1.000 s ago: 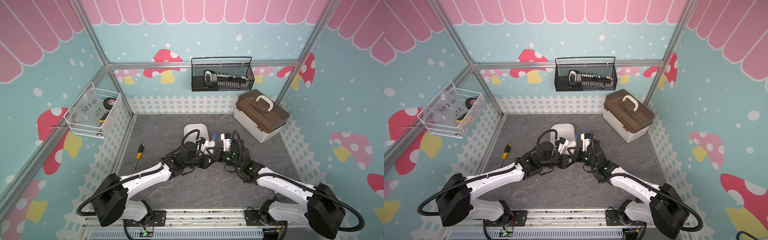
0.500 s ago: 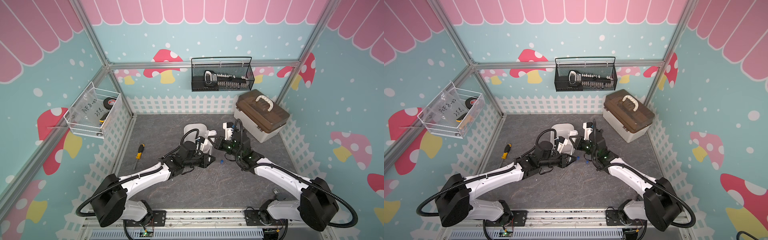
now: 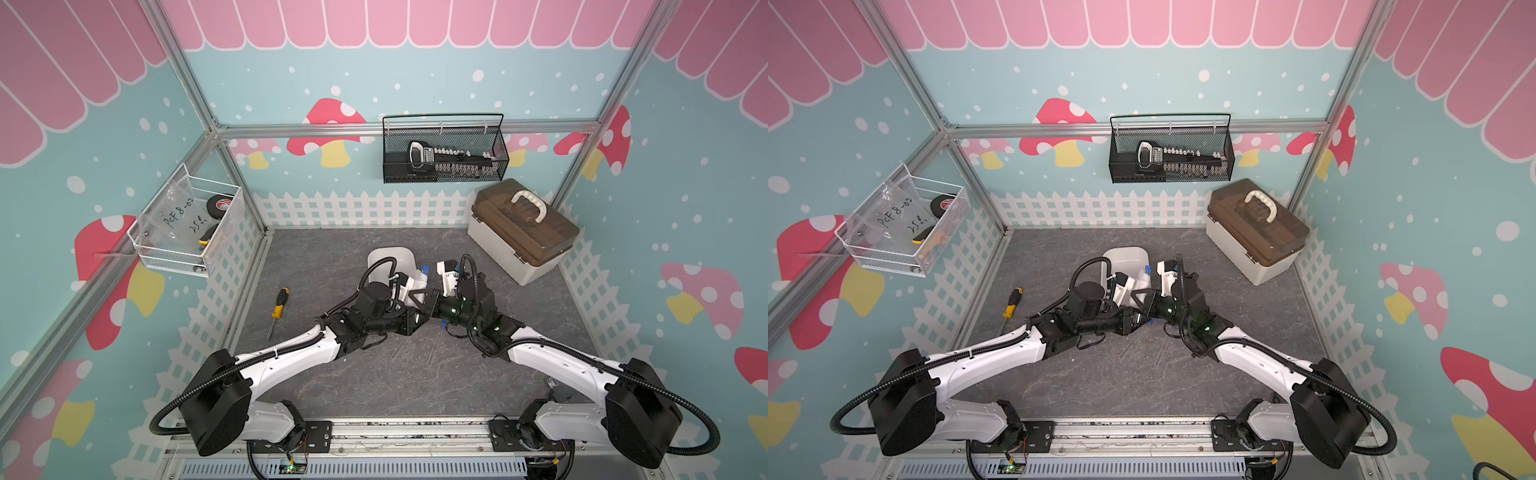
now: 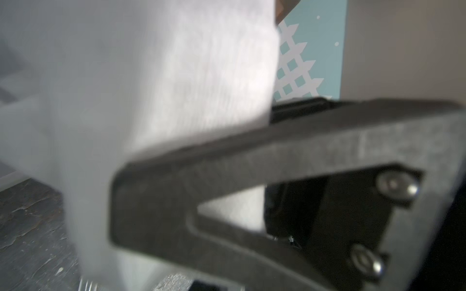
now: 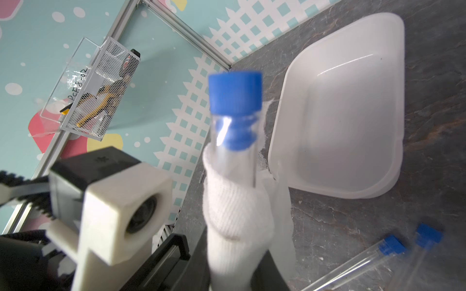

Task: Wipe the exteriors of test tubes
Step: Wipe the dirt from the test tube.

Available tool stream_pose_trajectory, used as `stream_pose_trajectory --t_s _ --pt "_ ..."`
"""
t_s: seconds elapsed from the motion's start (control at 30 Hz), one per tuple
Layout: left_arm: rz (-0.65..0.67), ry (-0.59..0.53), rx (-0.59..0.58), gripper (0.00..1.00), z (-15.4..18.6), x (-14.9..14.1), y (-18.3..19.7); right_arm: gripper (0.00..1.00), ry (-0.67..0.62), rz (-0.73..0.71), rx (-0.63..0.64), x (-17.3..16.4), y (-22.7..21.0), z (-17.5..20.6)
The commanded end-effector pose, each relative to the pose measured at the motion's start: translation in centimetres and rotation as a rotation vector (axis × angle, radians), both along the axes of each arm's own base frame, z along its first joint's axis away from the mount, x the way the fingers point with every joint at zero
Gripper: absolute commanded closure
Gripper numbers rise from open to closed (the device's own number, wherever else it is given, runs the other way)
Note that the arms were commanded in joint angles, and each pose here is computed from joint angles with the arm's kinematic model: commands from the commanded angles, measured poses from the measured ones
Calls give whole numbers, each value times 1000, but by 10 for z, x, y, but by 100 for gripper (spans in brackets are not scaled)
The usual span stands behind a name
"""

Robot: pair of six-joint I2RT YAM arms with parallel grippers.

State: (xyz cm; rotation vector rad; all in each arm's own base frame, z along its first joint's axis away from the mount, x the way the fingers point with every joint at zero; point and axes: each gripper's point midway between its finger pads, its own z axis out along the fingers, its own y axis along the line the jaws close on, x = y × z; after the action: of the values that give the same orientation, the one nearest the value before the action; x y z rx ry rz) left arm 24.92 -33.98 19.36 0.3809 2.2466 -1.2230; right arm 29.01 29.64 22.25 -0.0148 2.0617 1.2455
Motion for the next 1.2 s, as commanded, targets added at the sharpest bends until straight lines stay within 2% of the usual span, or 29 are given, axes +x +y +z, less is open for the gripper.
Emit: stream_pose_trajectory --t_s 0.0,0.17,0.3,0.47,0.6,0.93,1.17 --pt "-7 -51 -40 87 22 4 -2 80 0 -7 2 -4 -2 0" --pt "-15 -43 -40 87 20 1 -2 80 -62 -29 -32 15 -5 15" --pt "-7 -48 -41 87 21 -1 2 80 -86 -45 -19 41 -11 30" --pt "-1 -55 -36 87 22 -2 5 80 -114 -35 -1 54 -10 47" --pt "4 -59 -37 87 23 -2 6 81 -92 -29 1 48 -9 40" --pt "6 -61 -40 87 24 3 4 81 -20 0 -16 0 -2 7" --pt "6 -51 -38 87 21 2 4 80 -38 -10 -32 0 -3 6"
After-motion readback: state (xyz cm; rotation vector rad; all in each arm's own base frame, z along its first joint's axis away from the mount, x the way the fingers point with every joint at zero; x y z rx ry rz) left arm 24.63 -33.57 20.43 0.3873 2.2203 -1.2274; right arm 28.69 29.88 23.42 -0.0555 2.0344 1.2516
